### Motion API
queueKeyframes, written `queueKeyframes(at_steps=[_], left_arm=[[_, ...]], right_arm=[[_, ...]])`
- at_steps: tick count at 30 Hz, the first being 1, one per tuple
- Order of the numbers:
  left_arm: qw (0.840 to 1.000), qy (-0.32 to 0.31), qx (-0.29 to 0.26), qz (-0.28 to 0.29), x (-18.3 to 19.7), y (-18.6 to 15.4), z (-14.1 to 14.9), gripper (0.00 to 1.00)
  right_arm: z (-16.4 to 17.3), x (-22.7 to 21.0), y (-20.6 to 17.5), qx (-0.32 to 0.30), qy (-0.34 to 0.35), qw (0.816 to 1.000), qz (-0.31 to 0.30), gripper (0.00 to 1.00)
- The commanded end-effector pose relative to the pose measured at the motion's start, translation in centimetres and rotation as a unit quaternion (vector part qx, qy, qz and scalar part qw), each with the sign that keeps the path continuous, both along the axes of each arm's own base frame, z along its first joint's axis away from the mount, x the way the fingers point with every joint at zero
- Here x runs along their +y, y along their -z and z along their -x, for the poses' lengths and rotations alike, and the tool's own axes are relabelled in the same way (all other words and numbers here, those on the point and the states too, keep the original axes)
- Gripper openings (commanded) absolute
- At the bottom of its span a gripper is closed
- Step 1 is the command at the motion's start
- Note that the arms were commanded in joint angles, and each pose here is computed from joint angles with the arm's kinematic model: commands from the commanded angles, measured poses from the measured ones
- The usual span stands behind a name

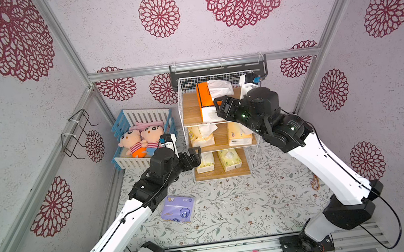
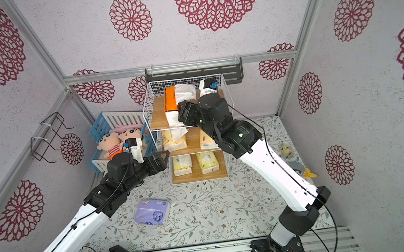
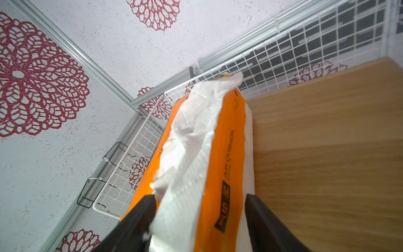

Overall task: Remove the tissue boxes from the shelf
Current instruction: Pick up a box of tissues from the shelf.

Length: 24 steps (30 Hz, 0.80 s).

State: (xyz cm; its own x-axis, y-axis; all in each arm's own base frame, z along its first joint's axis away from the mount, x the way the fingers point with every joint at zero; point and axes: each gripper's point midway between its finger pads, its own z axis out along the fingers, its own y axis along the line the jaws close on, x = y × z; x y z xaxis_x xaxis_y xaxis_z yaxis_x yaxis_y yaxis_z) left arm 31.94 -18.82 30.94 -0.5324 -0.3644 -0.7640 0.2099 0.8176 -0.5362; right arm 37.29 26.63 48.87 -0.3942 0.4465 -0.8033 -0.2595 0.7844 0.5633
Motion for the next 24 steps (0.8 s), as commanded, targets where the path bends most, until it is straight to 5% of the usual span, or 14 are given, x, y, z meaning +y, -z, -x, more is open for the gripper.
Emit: queueKeyframes(at_steps=[1, 6, 17, 24], left_arm=[[1.0, 0.008, -0.002, 0.003, -0.6, 0.0, 0.2, 0.97], [1.0, 0.011, 0.002, 0.011, -0.9, 0.1, 0.0, 0.97], [1.0, 0.005, -0.003, 0.007, -0.7, -0.7, -0.1, 0.97], [1.0, 0.001, -0.004, 0.007, -0.5, -0.9, 0.0, 0.97]], right_arm=[[-0.2, 0.3, -2.2, -0.028, -0.01, 0.999, -0.011, 0.72], [-0.9, 0.9, -0.9, -0.007, -0.004, 1.0, 0.008, 0.69], [0.2, -0.3, -1.5, -0.031, 0.0, 0.999, 0.014, 0.19], [1.5, -1.1, -3.5, -0.057, -0.007, 0.998, 0.008, 0.09]])
